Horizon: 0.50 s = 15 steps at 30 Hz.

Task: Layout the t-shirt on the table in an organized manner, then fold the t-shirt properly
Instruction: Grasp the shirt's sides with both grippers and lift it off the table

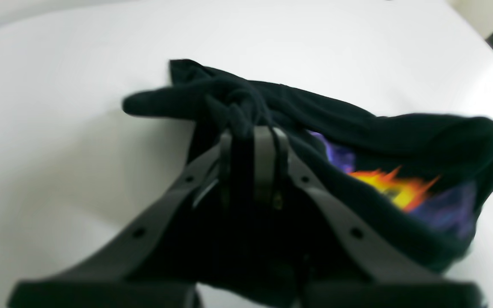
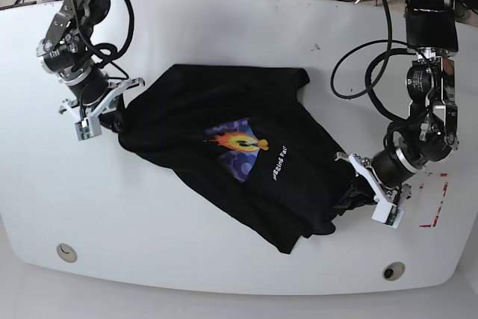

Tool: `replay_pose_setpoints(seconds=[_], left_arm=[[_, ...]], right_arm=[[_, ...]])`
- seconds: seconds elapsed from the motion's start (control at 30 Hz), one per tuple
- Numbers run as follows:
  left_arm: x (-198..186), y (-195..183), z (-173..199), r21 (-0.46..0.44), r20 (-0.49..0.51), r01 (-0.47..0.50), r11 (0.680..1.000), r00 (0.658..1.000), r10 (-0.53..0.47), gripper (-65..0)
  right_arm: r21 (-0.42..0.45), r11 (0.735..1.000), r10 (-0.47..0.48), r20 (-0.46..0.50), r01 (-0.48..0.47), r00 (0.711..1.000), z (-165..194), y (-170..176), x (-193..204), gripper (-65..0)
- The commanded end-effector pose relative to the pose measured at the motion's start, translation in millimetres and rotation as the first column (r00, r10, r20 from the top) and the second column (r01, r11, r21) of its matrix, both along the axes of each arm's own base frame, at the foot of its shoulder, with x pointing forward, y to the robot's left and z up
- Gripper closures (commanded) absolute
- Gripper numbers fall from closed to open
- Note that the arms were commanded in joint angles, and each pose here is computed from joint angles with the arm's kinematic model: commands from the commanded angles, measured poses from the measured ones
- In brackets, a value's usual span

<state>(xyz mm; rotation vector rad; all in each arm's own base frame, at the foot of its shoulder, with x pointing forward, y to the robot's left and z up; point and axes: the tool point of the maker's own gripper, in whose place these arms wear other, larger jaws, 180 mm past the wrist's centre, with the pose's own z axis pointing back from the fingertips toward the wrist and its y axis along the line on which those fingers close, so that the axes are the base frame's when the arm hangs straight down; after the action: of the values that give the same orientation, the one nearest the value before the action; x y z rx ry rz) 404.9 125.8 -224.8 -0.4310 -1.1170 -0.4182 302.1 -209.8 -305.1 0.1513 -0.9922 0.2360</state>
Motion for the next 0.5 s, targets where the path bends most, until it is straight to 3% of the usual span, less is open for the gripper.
replay_pose_setpoints(seconds=[0.0, 0.23, 0.47], left_arm=[[11.5, 5.7, 49.1, 0.000, 0.137, 0.014, 1.000, 0.990, -0.014, 0.0], [26.3, 22.0, 94.5, 0.054, 0.241, -0.006, 0.999, 0.971, -0.007, 0.0], [40.9, 30.0, 159.4, 0.070, 0.379, -0.029, 0.997, 0.925, 0.000, 0.0]], right_arm=[[-0.030, 1.000, 0.007, 0.106, -0.004, 0.994, 36.2, -7.3, 22.6, 0.0], [-0.104, 0.995, 0.010, 0.188, 0.010, 0.982, 80.9, -25.1, 53.7, 0.0], [-0.152, 0.988, 0.014, 0.302, 0.034, 0.953, 137.3, -38.0, 83.7, -0.2]])
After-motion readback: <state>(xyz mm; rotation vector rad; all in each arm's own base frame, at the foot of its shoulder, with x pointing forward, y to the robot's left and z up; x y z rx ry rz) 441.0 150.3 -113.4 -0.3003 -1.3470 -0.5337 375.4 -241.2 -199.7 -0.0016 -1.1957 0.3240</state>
